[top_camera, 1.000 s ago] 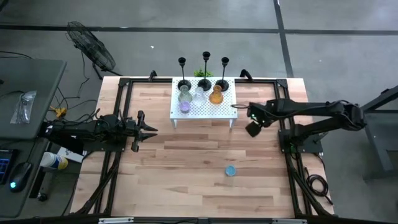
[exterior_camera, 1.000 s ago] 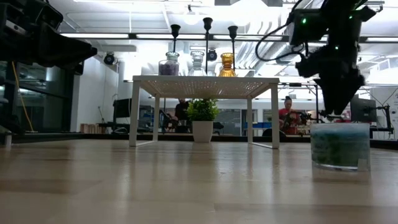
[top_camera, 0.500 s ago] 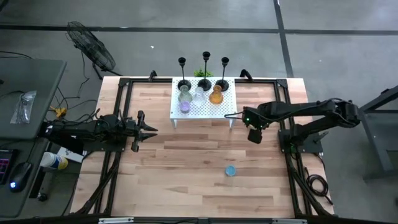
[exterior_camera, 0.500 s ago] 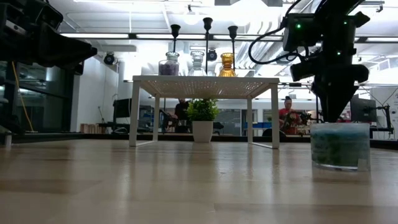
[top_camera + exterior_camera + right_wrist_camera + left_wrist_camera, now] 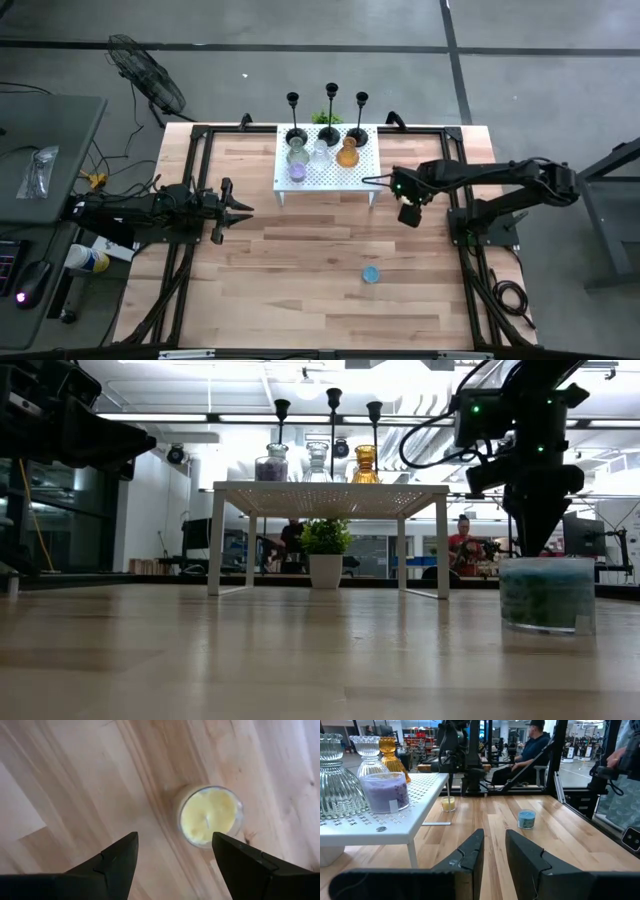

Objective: Pick & Place candle stick holders
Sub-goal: Put the yellow scented candle on the shelf aligned with the purple scented candle

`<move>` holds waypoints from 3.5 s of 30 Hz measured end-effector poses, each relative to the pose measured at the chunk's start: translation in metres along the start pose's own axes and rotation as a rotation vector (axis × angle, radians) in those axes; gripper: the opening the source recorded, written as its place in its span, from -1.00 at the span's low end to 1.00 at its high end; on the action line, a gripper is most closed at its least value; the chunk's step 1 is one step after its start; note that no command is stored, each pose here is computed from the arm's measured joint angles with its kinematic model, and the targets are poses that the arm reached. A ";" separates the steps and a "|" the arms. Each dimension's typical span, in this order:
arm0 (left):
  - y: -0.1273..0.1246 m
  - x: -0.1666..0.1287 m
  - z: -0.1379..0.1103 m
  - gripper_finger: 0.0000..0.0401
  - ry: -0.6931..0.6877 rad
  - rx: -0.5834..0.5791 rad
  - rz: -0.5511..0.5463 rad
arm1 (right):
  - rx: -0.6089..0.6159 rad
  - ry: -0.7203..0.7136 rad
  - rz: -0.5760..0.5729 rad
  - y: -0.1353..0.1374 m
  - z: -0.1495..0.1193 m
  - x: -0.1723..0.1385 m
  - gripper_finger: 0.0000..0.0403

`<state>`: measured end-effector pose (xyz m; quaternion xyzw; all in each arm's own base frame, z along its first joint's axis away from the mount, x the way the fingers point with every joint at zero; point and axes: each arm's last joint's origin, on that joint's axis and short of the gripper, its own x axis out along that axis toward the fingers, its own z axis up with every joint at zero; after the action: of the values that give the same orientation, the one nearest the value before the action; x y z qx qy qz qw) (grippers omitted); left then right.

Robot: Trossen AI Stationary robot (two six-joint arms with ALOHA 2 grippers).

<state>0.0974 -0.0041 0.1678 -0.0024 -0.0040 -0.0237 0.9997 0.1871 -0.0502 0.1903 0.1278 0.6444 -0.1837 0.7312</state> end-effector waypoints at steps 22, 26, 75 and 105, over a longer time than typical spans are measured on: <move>0.000 0.000 0.000 -0.62 0.000 0.000 0.000 | 0.422 -0.017 0.051 0.007 0.004 0.001 0.15; 0.000 0.000 0.000 -0.62 0.000 0.000 0.000 | 0.806 0.030 0.032 0.003 0.000 0.002 0.15; 0.000 0.000 0.000 -0.62 0.000 0.000 0.000 | 1.169 0.089 -0.093 -0.044 -0.016 0.023 -0.45; 0.000 0.000 0.000 -0.62 0.001 0.000 0.000 | 1.180 0.063 0.037 -0.022 -0.020 0.008 -0.98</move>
<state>0.0975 -0.0041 0.1677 -0.0024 -0.0037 -0.0236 0.9997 0.1601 -0.0625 0.1807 0.5297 0.4522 -0.4943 0.5201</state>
